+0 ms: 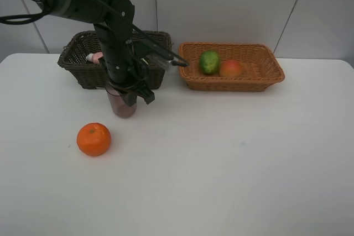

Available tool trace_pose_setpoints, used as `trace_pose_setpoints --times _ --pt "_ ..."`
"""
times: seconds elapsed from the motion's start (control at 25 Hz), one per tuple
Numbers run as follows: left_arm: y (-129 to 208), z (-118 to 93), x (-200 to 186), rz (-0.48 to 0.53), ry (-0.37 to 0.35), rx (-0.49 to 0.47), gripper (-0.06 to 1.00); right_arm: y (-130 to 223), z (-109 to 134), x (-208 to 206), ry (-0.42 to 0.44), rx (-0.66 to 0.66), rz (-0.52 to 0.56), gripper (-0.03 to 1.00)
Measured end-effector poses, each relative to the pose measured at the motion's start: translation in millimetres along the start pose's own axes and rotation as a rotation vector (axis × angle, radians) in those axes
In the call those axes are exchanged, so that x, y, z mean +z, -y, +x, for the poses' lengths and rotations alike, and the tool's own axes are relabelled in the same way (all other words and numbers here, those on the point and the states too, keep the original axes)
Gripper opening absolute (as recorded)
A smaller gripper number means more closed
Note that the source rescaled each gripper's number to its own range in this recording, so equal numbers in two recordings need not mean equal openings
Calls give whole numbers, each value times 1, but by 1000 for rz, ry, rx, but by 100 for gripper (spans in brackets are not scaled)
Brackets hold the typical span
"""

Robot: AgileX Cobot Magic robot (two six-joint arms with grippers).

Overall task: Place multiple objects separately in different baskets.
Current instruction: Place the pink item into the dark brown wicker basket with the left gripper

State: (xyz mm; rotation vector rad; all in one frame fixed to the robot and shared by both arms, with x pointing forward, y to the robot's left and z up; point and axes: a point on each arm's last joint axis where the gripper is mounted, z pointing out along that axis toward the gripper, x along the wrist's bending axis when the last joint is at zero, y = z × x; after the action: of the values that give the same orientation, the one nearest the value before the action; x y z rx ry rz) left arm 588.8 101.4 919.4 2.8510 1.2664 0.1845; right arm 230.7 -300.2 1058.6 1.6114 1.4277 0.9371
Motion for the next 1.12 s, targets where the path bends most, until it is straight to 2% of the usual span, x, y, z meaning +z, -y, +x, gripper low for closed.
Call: trace_pose_setpoints --times 0.36,0.68,0.88,1.12 --pt "-1 0 -3 -7 0 -2 0 0 0 0 0 0 0 73" --pt "-9 7 -51 -49 -14 -43 0 0 0 0 0 0 0 73" --pt "-6 10 -75 -61 -17 -121 0 0 0 0 0 0 0 73" --pt "2 26 -100 -78 -19 -292 0 0 0 0 0 0 0 73"
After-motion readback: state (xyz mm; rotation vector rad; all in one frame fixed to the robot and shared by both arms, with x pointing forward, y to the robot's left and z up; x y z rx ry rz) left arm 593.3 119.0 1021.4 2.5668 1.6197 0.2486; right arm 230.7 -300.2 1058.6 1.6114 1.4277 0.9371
